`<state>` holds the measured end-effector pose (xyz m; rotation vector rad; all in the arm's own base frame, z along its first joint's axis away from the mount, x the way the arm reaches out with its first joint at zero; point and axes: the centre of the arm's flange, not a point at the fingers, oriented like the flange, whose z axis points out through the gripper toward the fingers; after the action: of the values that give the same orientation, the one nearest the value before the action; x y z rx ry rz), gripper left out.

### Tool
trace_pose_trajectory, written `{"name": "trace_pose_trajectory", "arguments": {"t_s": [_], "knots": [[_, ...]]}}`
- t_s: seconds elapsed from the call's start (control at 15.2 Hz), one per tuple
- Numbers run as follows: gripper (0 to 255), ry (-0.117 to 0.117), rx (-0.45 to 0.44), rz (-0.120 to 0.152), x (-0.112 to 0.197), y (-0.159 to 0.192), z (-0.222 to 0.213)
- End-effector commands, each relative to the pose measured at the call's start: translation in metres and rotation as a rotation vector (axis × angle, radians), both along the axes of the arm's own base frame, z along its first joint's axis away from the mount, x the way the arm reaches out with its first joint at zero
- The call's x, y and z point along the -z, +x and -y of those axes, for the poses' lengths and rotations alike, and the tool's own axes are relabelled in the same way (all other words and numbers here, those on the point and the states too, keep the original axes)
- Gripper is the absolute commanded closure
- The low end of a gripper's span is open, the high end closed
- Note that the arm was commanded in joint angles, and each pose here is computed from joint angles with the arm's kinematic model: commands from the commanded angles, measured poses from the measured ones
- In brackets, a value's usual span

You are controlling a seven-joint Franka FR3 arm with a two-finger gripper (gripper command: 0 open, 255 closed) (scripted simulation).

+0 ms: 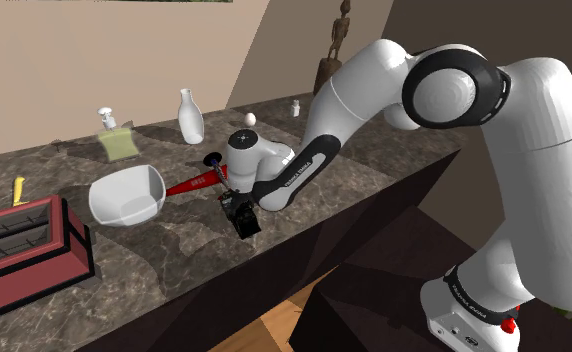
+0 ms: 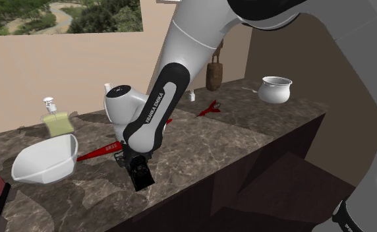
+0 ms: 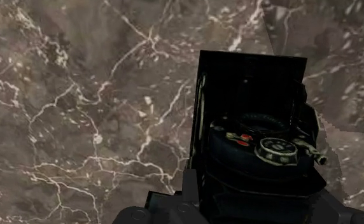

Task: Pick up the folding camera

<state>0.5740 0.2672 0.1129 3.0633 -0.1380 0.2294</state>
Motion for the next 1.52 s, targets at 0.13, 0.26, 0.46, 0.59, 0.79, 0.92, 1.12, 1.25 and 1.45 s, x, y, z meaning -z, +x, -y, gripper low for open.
{"name": "trace_pose_trajectory", "arguments": {"t_s": [0.13,0.26,0.46,0.59,0.79,0.92,1.12,1.25,1.45], "knots": [[255,0.0,0.0,-0.001,0.001,0.0,0.0],[255,0.0,0.0,-0.001,0.001,0.0,0.0],[255,0.0,0.0,-0.001,0.001,0.0,0.0],[255,0.0,0.0,-0.001,-0.009,0.0,0.0],[255,0.0,0.0,-0.001,-0.025,0.0,0.0],[255,0.0,0.0,-0.001,-0.036,0.0,0.0],[255,0.0,0.0,-0.001,-0.052,0.0,0.0],[255,0.0,0.0,-0.001,-0.062,0.0,0.0],[255,0.0,0.0,-0.001,-0.078,0.0,0.0]]}}
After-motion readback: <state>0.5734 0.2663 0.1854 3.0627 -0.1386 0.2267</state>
